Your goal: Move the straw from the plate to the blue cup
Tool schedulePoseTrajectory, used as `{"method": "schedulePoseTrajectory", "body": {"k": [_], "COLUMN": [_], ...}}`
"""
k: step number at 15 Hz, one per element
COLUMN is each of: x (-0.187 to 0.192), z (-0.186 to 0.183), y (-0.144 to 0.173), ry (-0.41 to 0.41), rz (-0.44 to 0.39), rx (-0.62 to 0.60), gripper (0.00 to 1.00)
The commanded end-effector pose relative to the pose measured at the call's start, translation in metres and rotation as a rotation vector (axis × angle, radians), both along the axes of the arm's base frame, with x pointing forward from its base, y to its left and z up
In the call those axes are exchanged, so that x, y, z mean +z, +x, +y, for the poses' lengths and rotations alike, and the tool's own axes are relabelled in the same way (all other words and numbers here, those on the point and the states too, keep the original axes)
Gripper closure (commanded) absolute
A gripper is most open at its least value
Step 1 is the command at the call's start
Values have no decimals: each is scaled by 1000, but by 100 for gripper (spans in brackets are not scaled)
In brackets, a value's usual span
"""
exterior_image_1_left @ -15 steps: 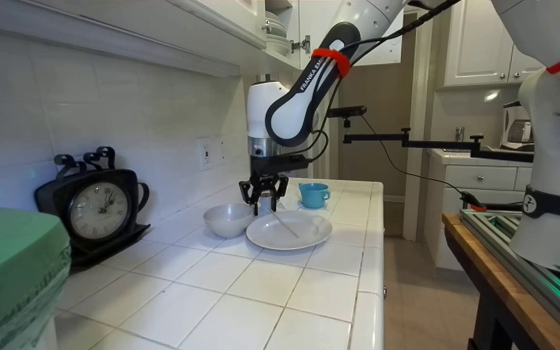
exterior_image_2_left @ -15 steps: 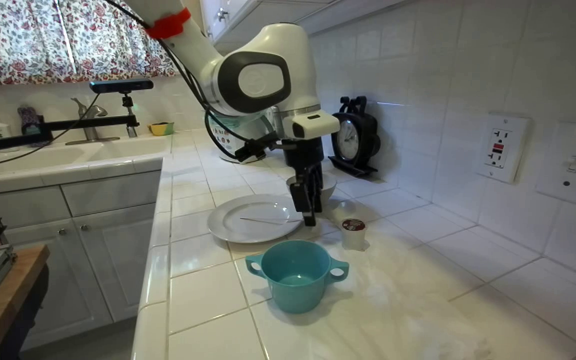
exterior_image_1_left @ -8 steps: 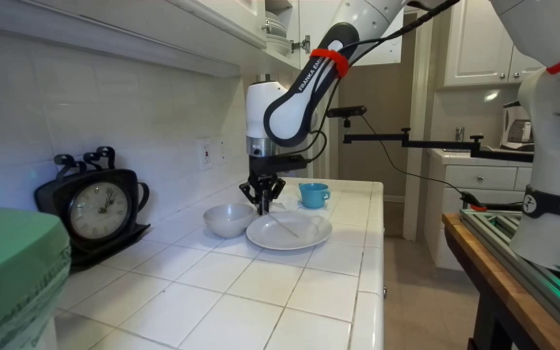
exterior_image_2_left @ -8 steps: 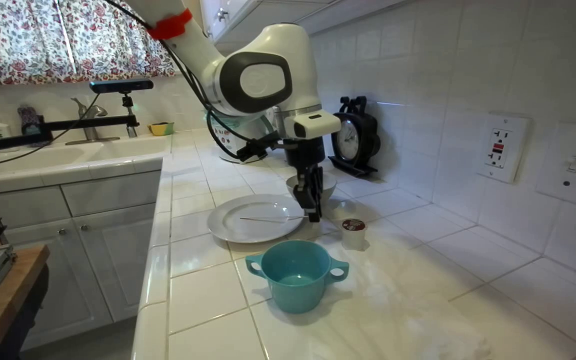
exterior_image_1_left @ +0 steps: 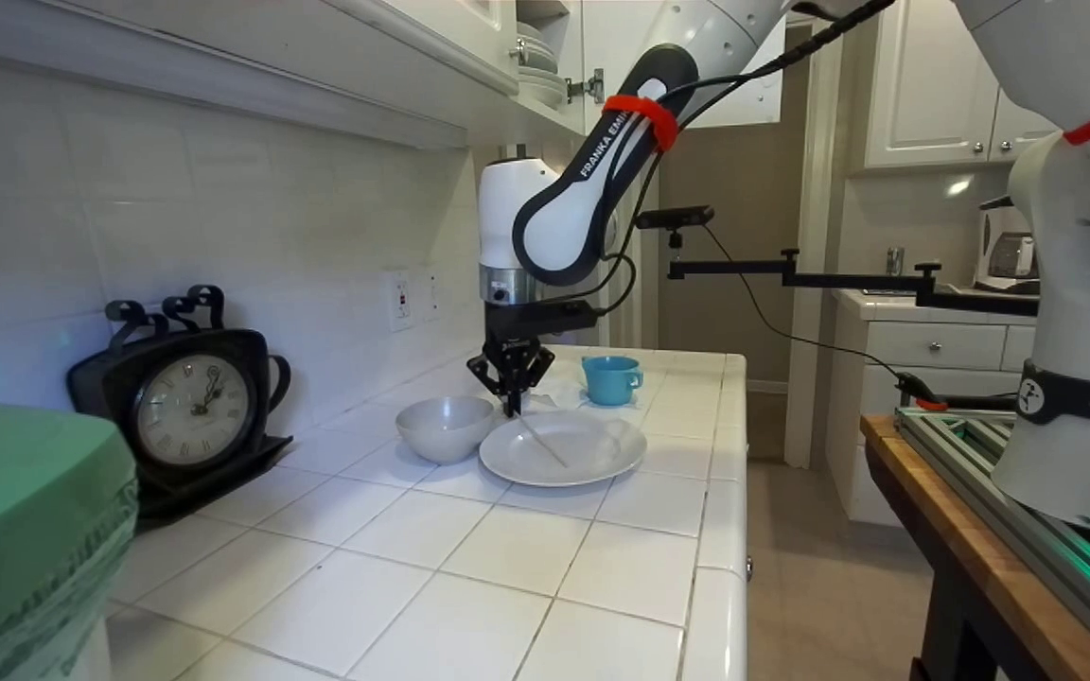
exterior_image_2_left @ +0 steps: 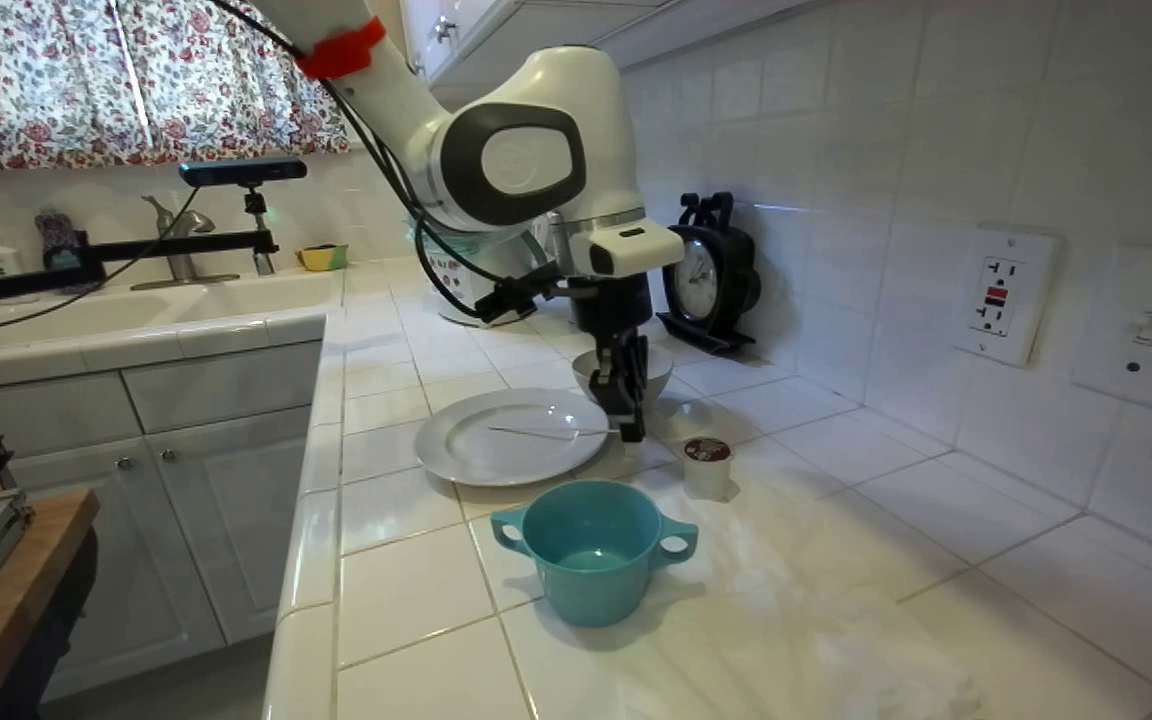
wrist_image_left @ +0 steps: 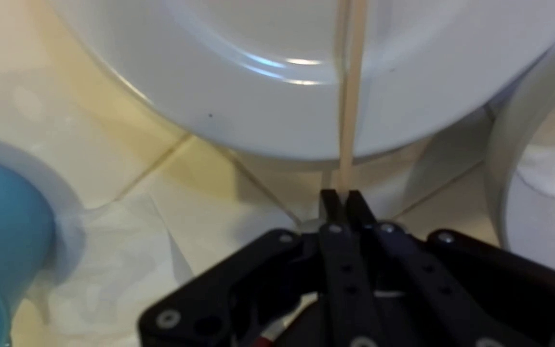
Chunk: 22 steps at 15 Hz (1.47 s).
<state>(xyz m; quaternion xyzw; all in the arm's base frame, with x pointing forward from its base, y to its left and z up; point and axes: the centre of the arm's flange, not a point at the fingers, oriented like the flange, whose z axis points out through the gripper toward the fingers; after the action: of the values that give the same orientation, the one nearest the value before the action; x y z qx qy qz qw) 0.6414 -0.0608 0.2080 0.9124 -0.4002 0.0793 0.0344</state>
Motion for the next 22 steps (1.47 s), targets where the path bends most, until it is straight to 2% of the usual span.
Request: {"method": "schedulePoseTrajectory", "body": {"k": [1, 14, 22], "x": [5, 45, 77], "z": [1, -6, -19], "y": [0, -18, -54], "ry": [-5, -47, -37], "rz": [-1, 18, 77], "rx": [-27, -112, -189], "gripper": [98, 98, 98]}}
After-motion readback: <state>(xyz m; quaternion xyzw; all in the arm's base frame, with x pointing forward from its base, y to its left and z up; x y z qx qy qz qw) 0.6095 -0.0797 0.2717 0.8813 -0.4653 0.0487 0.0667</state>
